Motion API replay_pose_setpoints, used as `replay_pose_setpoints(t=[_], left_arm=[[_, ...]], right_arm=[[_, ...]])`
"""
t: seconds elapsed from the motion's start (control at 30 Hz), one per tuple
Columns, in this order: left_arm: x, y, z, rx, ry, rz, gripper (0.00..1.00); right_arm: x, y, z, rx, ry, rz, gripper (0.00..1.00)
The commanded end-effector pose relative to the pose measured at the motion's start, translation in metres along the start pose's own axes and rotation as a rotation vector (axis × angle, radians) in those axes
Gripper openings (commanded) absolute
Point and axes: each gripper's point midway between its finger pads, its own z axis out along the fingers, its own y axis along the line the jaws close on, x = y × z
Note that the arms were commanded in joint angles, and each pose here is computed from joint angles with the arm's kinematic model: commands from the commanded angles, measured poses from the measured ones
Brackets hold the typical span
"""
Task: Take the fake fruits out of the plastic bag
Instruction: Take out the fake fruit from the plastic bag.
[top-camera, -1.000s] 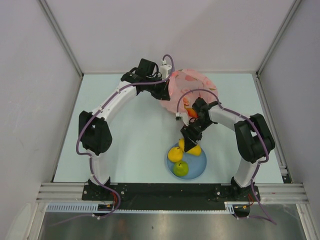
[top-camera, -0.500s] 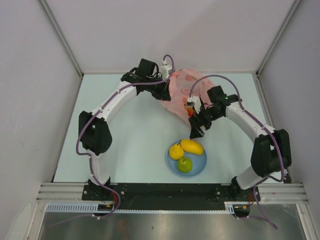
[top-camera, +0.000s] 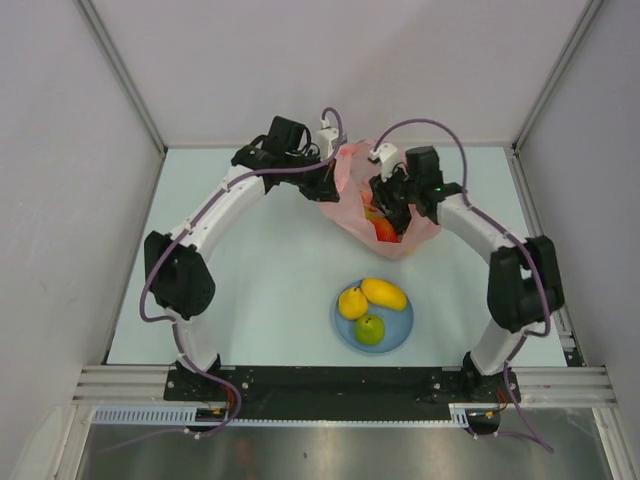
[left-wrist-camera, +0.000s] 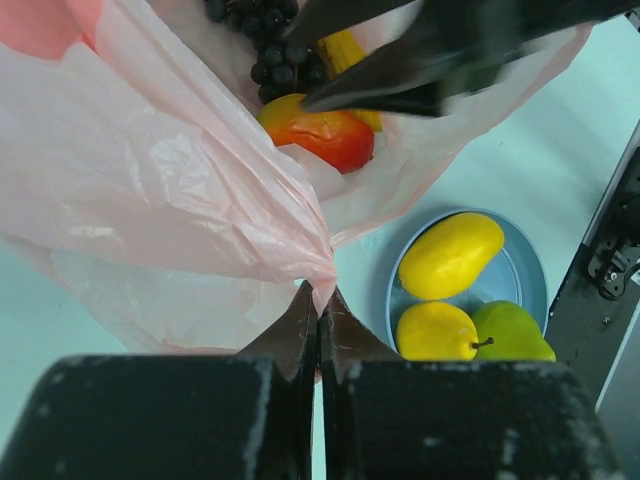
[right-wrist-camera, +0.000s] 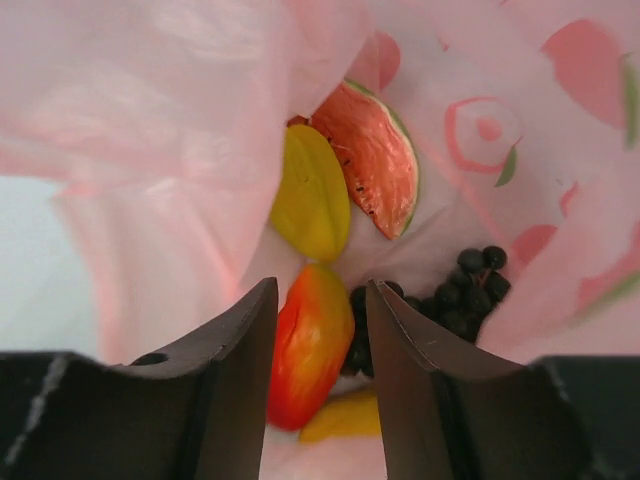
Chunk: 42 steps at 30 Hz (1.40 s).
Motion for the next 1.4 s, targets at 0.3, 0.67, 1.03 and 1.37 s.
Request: replay_pose_setpoints(t=[0.3,0.67,1.03,1.37], left_arm=[[0.013,-0.026,-0.045,-0.015,0.001,0.098,0.00],[0.009,-0.021,-0.036,-0.010,-0.001,0.082,0.00],[0.029,-0.033,-0.076,-0.019,0.061,0.155,0.00],[0.037,-0.019,-0.060,-0.039,0.103,0.101,0.00]], right_arm=[[0.013,-0.045,0.070,0.237,0.044,-0.080,0.59],[0.086,0.001,0.044,0.086,0.368,-0.031,0.65],[0.067,0.000,0.059,0.111,0.283,-0.041,0.70],[0.074,-0.017,0.057,0.192,0.345,-0.034,0.71]])
